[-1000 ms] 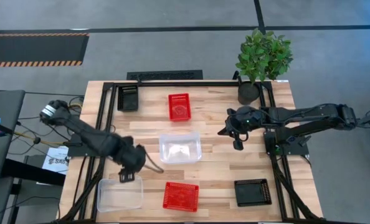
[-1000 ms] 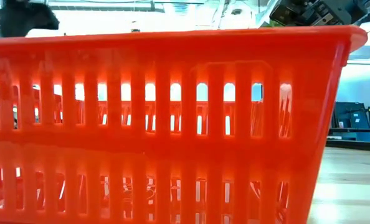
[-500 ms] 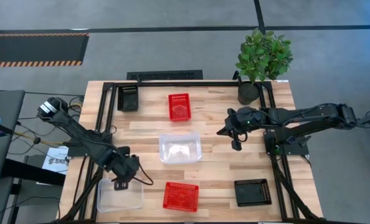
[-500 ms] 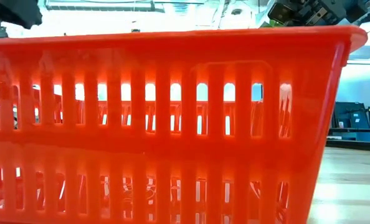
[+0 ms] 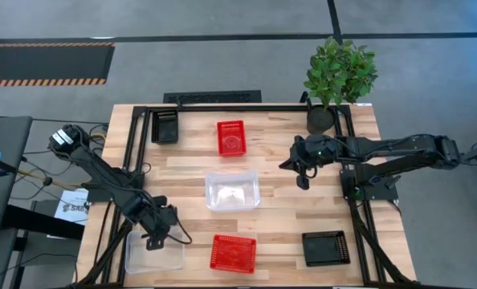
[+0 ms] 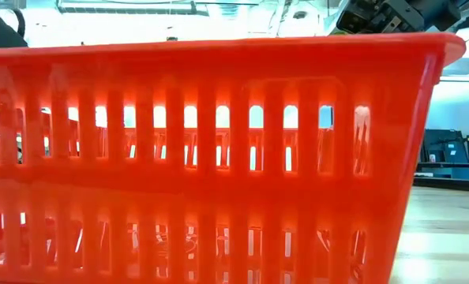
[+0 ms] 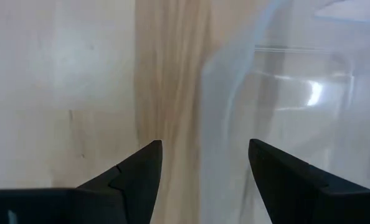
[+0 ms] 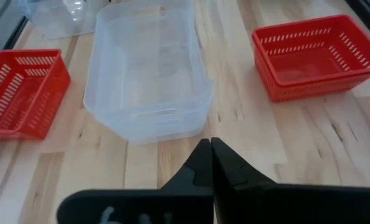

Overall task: Stack baskets by color
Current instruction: Stack the bottom transparent bin on top of the top transparent bins

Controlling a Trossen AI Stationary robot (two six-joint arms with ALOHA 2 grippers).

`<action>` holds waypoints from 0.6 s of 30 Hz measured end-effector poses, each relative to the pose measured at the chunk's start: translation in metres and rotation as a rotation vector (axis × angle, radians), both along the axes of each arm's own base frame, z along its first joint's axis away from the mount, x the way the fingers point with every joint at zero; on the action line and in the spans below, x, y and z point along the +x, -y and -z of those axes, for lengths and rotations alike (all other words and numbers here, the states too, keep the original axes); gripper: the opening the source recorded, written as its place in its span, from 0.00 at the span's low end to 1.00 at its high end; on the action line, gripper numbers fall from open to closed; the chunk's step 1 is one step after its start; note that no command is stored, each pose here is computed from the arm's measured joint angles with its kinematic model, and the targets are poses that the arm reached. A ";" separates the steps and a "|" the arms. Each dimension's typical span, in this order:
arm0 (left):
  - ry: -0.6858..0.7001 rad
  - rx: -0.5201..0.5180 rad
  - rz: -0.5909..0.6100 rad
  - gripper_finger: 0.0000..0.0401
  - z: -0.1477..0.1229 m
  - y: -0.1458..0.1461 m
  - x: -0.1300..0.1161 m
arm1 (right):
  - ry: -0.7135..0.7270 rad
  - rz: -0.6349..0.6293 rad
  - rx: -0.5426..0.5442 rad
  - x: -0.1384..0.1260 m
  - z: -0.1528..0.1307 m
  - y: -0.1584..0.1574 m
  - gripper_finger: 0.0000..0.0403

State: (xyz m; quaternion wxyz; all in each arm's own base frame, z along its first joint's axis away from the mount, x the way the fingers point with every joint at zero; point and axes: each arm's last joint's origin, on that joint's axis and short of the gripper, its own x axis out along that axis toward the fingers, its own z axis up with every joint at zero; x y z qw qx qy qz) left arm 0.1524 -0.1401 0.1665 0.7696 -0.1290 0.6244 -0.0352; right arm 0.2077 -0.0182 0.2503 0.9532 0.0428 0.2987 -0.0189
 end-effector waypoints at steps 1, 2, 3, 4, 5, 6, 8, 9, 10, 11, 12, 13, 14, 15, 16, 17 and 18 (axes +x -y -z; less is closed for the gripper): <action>0.002 0.002 -0.001 0.56 0.001 0.000 0.000 | -0.001 0.004 0.000 0.000 0.000 0.001 0.01; 0.002 0.007 -0.002 0.56 0.003 -0.001 -0.001 | 0.000 0.005 0.000 0.000 0.000 0.001 0.01; 0.000 0.013 -0.003 0.56 0.004 -0.002 -0.002 | 0.000 0.006 0.000 0.000 0.000 0.001 0.01; -0.001 0.015 -0.003 0.56 0.006 -0.002 -0.002 | 0.000 0.006 0.000 0.000 0.000 0.001 0.01; -0.006 0.020 -0.003 0.55 0.008 -0.002 -0.002 | 0.000 0.008 0.000 0.000 0.000 0.002 0.01; -0.014 0.027 0.000 0.53 0.011 -0.002 -0.003 | 0.000 0.011 0.000 0.000 0.000 0.002 0.01; -0.034 0.034 0.010 0.48 0.015 -0.002 -0.004 | 0.000 0.010 0.000 0.000 0.000 0.002 0.01; -0.042 0.039 0.016 0.45 0.016 -0.002 -0.004 | 0.000 0.010 0.000 0.000 0.000 0.002 0.01; -0.045 0.045 0.025 0.42 0.017 -0.002 -0.004 | 0.001 0.010 0.000 0.000 0.000 0.002 0.01; -0.046 0.049 0.035 0.38 0.018 -0.002 -0.004 | 0.002 0.010 -0.001 0.000 0.000 0.002 0.01; -0.044 0.052 0.042 0.35 0.018 -0.002 -0.004 | 0.002 0.010 -0.001 0.000 0.000 0.002 0.01; -0.043 0.054 0.048 0.31 0.018 -0.002 -0.004 | 0.004 0.010 -0.001 0.000 0.000 0.002 0.01; -0.043 0.054 0.049 0.27 0.018 -0.002 -0.004 | 0.007 0.010 -0.001 0.000 -0.001 0.002 0.01; -0.042 0.054 0.050 0.24 0.018 -0.002 -0.004 | 0.009 0.010 -0.002 0.000 -0.001 0.002 0.01; -0.043 0.055 0.050 0.20 0.018 -0.002 -0.004 | 0.008 0.010 -0.001 0.000 -0.001 0.002 0.01; -0.045 0.057 0.050 0.16 0.018 -0.002 -0.004 | 0.008 0.010 -0.001 0.000 -0.001 0.002 0.01; -0.047 0.058 0.050 0.12 0.018 -0.002 -0.004 | 0.008 0.010 -0.002 0.000 -0.001 0.002 0.01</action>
